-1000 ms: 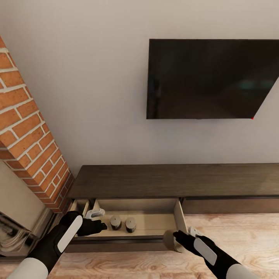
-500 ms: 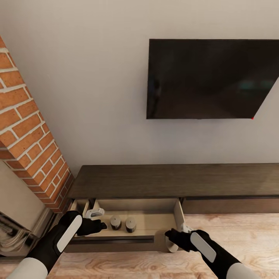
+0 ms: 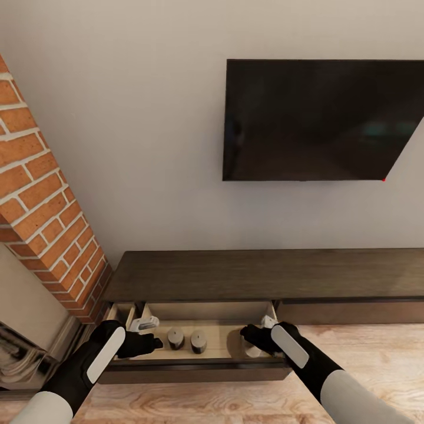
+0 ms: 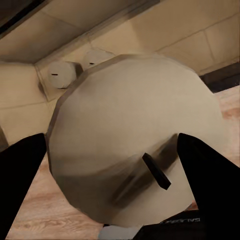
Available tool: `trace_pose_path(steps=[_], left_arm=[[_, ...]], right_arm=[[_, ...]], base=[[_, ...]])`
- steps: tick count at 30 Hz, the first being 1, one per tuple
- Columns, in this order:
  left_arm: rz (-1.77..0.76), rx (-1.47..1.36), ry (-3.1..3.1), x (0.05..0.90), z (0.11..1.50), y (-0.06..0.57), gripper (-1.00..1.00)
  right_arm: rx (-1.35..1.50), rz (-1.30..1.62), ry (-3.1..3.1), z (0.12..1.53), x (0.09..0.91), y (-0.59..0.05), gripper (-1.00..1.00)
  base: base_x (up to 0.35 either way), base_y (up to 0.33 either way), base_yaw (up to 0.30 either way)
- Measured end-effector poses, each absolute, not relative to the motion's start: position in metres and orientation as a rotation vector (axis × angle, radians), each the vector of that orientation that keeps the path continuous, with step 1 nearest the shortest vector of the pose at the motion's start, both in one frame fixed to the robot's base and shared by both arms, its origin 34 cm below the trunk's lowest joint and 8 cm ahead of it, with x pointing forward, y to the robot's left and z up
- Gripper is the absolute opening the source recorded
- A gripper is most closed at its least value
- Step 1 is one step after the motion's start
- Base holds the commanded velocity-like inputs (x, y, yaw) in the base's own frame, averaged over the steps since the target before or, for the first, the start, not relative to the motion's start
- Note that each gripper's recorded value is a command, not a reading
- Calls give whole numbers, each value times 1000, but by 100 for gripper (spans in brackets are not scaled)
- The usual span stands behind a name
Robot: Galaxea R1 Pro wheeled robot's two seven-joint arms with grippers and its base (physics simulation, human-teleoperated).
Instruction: Place each of the two pumpkins and all three candles from the living room inside a cabinet in the living room (use any cabinet), then make sure every cabinet is closed, and position the cauldron so it is next to a table in the living room.
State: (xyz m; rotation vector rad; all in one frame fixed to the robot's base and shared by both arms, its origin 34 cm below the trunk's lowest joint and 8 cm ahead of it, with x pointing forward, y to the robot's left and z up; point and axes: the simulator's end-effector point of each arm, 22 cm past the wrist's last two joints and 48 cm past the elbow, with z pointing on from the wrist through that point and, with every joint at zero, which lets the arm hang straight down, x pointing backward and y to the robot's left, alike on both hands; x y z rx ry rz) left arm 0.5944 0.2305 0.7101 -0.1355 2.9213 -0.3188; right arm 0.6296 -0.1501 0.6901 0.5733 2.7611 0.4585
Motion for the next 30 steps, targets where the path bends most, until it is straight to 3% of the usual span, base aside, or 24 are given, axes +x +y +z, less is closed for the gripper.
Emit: trace_pose_path(steps=[9, 19, 30], left_arm=[[-322, -136, 2920, 595, 710, 230, 100], [-323, -133, 2919, 595, 711, 229, 100], [-335, -139, 2920, 595, 712, 228, 100]], right_arm=[[523, 322, 2773, 709, 643, -103, -100], [447, -9, 2614, 725, 671, -140, -100], [437, 25, 2596, 742, 681, -124, -100]], base=[[0, 0, 0], [0, 0, 0], [0, 0, 0]])
